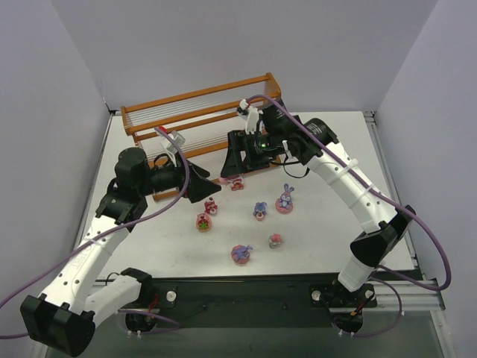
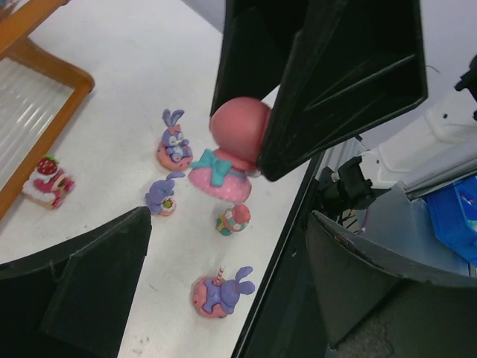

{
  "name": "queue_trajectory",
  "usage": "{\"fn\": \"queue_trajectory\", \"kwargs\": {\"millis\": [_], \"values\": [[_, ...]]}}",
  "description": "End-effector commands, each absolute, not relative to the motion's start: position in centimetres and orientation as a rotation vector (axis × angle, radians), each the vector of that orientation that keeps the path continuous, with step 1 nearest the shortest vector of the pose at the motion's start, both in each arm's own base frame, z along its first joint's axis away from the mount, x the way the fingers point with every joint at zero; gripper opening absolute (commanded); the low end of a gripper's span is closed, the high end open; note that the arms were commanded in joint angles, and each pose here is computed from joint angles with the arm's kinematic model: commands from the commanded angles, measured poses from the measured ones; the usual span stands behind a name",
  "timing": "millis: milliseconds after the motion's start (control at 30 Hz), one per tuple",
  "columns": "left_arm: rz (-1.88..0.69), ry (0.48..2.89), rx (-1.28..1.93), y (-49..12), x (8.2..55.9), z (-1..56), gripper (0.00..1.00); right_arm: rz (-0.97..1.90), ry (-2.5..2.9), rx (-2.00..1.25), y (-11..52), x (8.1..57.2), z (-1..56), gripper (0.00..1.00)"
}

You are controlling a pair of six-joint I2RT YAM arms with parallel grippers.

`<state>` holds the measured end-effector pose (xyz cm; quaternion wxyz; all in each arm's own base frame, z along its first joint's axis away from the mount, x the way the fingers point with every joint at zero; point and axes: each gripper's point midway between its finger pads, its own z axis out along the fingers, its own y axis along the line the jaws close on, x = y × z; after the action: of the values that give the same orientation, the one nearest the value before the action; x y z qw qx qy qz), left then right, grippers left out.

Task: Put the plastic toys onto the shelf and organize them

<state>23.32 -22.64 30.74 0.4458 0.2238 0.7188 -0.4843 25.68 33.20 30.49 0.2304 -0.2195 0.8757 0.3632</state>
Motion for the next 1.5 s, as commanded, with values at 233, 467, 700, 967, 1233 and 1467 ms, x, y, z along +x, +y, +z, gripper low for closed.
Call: {"fn": "queue_trajectory", "kwargs": {"millis": [233,467,700,967,1233,1467], "values": [[-1.246,1.679,0.702,-25.9,22.2,32.3,0.81,1.204,2.394,-0.629,33.6,22.2,33.5,0.01],[-1.216,1.666,0.668,-25.8,22.8,32.5,0.63,1.227,2.401,-0.641,33.8,21.6,33.5,0.01],[-1.233,1.638,0.659,-26.0,22.8,32.9,0.49,1.236,2.421,-0.653,34.0,21.3,32.9,0.01],[-1.236,1.626,0.631,-26.1,23.0,33.0,0.02,1.178,2.441,-0.634,34.6,21.6,32.1,0.18],[-1.192,1.584,0.555,-25.4,23.5,34.2,0.0,1.04,2.419,-0.578,35.0,22.6,31.3,0.6],[-1.164,1.523,0.435,-24.4,24.1,36.4,0.0,1.043,2.257,-0.445,35.0,23.9,32.2,0.79]]}}
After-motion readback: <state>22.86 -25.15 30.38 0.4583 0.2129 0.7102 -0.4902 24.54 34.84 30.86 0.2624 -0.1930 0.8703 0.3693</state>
